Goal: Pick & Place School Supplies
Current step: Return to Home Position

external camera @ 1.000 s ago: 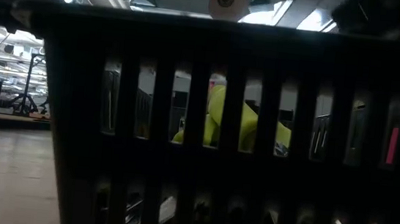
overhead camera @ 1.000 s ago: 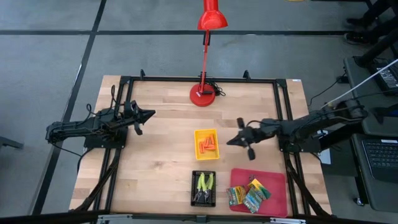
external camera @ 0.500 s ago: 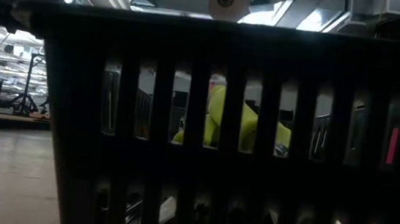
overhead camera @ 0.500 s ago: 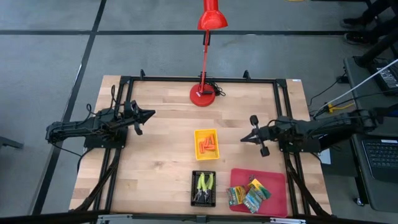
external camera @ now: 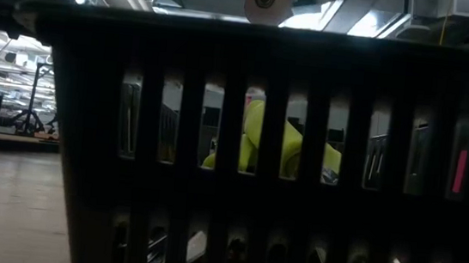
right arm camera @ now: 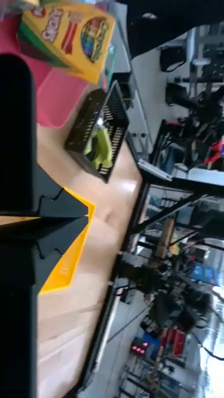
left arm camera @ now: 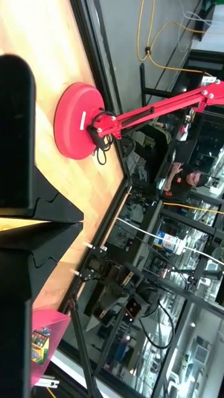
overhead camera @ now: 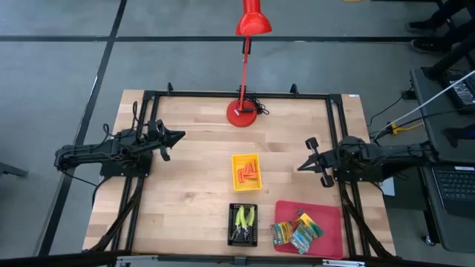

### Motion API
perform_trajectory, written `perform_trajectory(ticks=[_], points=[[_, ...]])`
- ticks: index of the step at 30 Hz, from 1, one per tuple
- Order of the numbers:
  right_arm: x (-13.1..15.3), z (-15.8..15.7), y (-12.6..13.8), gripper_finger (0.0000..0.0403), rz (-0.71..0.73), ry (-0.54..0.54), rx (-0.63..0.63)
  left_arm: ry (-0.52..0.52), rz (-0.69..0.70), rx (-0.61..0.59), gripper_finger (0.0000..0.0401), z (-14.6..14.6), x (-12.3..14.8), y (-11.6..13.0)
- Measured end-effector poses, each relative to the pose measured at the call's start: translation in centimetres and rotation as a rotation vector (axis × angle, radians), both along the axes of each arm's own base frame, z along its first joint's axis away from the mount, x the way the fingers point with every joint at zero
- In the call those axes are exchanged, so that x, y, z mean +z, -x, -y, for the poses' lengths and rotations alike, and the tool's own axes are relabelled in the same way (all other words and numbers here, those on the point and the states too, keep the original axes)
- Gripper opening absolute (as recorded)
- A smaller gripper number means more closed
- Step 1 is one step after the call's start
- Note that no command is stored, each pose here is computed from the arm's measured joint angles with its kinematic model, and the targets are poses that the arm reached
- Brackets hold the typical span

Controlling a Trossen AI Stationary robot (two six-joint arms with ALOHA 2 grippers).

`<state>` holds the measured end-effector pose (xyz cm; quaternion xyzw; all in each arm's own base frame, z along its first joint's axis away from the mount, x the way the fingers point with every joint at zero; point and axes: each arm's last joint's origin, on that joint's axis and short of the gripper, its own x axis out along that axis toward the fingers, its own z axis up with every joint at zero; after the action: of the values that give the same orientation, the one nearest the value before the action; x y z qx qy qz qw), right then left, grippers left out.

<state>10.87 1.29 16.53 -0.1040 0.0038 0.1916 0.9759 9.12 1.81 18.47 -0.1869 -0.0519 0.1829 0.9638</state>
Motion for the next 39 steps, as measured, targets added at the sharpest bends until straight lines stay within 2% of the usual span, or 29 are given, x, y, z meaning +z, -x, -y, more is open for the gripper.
perform_trajectory(ticks=[5,9,14,17,39], points=[[0.3,0.1,0.8,0.0,0.025,-0.042,-0.02,0.0,0.0,0.0,0.0006,0.0,0.0,0.0],[0.7,0.5,1.2,0.0005,0.06,-0.144,-0.182,0.0,0.0,0.0,0.0006,0.0,0.0,0.0],[1.2,1.0,1.3,0.0029,0.117,-0.169,-0.363,0.0,0.0,0.001,0.0006,0.0,0.0,0.0],[0.7,1.1,1.2,0.004,0.066,-0.183,-0.415,0.0,0.0,0.001,0.0006,0.0,0.0,0.0],[0.8,0.9,1.2,0.0048,0.068,-0.19,-0.388,0.0,0.0,0.0,0.0006,0.0,0.0,0.0]])
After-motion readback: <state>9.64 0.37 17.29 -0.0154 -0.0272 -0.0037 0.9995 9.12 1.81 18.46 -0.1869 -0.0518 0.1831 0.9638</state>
